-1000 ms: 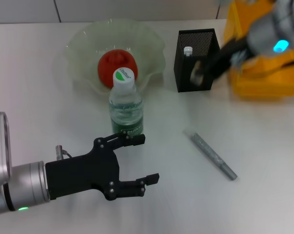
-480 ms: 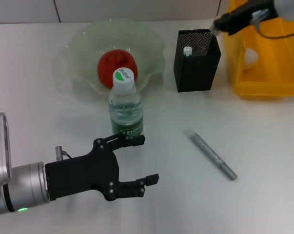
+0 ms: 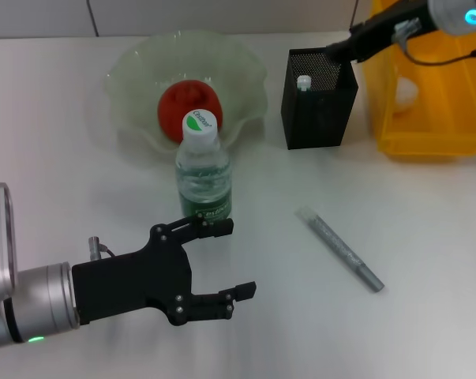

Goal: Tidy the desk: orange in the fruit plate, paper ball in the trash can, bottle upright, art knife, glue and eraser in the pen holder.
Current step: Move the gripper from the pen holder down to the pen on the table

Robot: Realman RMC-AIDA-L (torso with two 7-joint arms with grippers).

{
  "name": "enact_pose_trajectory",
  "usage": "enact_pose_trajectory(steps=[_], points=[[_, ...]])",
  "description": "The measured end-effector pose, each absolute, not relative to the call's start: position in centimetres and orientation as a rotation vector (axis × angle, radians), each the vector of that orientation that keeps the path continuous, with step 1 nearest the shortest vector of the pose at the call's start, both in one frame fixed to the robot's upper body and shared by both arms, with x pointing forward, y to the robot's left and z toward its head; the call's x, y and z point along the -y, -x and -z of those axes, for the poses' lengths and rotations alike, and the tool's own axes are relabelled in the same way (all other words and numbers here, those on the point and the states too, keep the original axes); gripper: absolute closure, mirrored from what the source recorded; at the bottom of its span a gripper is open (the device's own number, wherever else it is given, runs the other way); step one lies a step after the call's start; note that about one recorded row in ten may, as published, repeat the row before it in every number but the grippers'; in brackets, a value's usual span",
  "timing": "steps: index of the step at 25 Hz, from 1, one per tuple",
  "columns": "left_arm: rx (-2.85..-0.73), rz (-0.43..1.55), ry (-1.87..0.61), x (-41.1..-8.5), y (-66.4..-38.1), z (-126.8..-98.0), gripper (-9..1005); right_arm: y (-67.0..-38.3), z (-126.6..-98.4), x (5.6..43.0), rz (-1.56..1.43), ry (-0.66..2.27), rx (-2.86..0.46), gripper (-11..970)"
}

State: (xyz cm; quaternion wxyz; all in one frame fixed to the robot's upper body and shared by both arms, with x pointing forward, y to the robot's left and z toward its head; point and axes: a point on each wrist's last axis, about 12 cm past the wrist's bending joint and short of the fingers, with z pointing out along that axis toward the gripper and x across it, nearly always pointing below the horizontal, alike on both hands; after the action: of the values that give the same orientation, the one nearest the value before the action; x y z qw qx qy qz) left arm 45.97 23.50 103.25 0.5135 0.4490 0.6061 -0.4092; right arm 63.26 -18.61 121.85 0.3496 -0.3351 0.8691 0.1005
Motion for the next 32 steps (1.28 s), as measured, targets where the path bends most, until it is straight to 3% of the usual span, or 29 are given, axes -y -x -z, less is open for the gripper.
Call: enact_pose_trajectory(steps=[2,6,9,15,32], points=[[-1.457,0.984,-1.08,-23.5,-46.0,-103.3,137,-61.3,-123.6,18.5,-0.312,0.843,-2.328,522],[-1.455,0.983,-1.082,-23.4,-46.1,-103.3,137,-59.1,-124.2,18.2,-0.332,0.847,-2.421,429],[-1.454,0.984,-1.083,-23.4,-46.1,-103.3,137,-57.0,-122.3,16.8,-0.308,0.909,-2.522,350],[-1.457,0.984,-1.083,-23.6,-45.9,-103.3,137,-56.6,-117.9,15.3,-0.298,0.969,-2.622,171],[-1.468,0.982,-1.077,-23.8,-45.7,-103.1,137,-56.8,-114.0,13.7,-0.256,1.011,-2.722,208]])
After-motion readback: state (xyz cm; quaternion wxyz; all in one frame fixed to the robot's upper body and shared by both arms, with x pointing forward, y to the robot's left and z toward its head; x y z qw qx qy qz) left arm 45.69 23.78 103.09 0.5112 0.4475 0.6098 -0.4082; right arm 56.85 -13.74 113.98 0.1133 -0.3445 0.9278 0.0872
